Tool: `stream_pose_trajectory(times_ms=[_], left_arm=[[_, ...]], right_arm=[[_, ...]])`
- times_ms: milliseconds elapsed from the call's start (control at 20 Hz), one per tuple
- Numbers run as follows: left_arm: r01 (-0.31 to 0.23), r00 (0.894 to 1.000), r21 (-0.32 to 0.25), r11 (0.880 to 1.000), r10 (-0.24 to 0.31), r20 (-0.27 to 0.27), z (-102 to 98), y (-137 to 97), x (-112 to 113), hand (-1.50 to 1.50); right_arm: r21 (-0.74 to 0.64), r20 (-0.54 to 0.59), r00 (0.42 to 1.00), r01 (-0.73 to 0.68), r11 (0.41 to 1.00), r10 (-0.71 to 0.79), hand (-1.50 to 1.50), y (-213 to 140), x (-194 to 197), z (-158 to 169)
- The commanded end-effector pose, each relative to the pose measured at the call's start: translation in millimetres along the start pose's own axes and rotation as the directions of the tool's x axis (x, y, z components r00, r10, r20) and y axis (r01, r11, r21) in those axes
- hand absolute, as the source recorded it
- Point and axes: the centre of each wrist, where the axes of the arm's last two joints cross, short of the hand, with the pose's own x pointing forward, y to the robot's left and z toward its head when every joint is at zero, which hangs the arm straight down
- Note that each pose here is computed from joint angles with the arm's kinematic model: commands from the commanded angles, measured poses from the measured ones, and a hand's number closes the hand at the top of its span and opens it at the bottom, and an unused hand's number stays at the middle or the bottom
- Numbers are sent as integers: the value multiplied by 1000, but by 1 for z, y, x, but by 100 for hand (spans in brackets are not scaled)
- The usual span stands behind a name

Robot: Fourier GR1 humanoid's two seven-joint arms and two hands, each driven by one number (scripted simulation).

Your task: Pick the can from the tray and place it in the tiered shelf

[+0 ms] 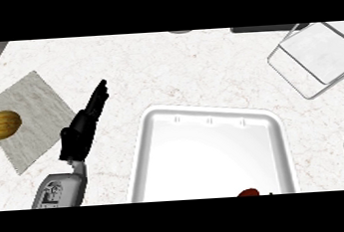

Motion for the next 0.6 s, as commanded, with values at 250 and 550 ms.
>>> stream_pose_trajectory(times_ms=[250, 550], left_arm=[[-22, 1000, 16, 1000, 22, 0, 0, 2, -6, 0], [-19, 1000, 0, 1000, 19, 13, -7, 6, 6, 0]], right_arm=[[-140, -193, 980, 19, 990, -47, -150, -114, 21, 21], [-80, -287, 954, -108, 991, 81, -150, -172, 28, 46]])
